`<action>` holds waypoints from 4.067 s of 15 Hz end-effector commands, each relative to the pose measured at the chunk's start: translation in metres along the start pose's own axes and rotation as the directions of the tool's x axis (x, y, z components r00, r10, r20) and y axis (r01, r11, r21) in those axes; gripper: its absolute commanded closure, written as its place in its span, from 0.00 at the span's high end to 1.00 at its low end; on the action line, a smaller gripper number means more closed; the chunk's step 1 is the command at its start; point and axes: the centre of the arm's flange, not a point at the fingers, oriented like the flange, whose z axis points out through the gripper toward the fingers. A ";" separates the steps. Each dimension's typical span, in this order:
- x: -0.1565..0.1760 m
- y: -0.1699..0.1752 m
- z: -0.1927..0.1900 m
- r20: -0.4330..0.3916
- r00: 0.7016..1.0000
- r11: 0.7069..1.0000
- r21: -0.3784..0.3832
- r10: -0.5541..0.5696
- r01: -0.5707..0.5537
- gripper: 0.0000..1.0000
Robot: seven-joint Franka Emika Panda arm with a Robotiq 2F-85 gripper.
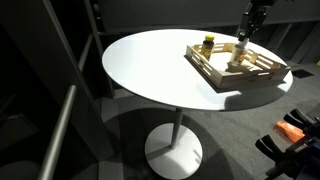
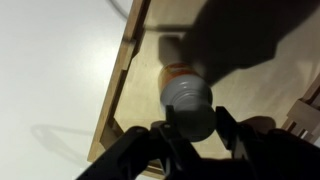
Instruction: Put the white cap on the white bottle
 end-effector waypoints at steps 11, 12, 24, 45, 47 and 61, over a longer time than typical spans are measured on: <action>-0.008 0.003 0.012 0.012 1.000 1.000 -0.016 -0.017 0.017 0.66; -0.010 0.003 0.015 0.019 1.000 1.000 -0.015 -0.016 0.016 0.72; -0.018 0.000 -0.004 0.004 0.999 0.999 -0.039 -0.036 0.036 1.00; -0.021 -0.038 -0.013 0.017 0.990 0.990 0.035 -0.137 0.136 1.00; -0.021 -0.040 -0.012 0.017 0.990 0.989 0.039 -0.143 0.142 1.00; -0.020 -0.039 0.001 0.048 0.989 0.989 0.052 -0.141 0.139 1.00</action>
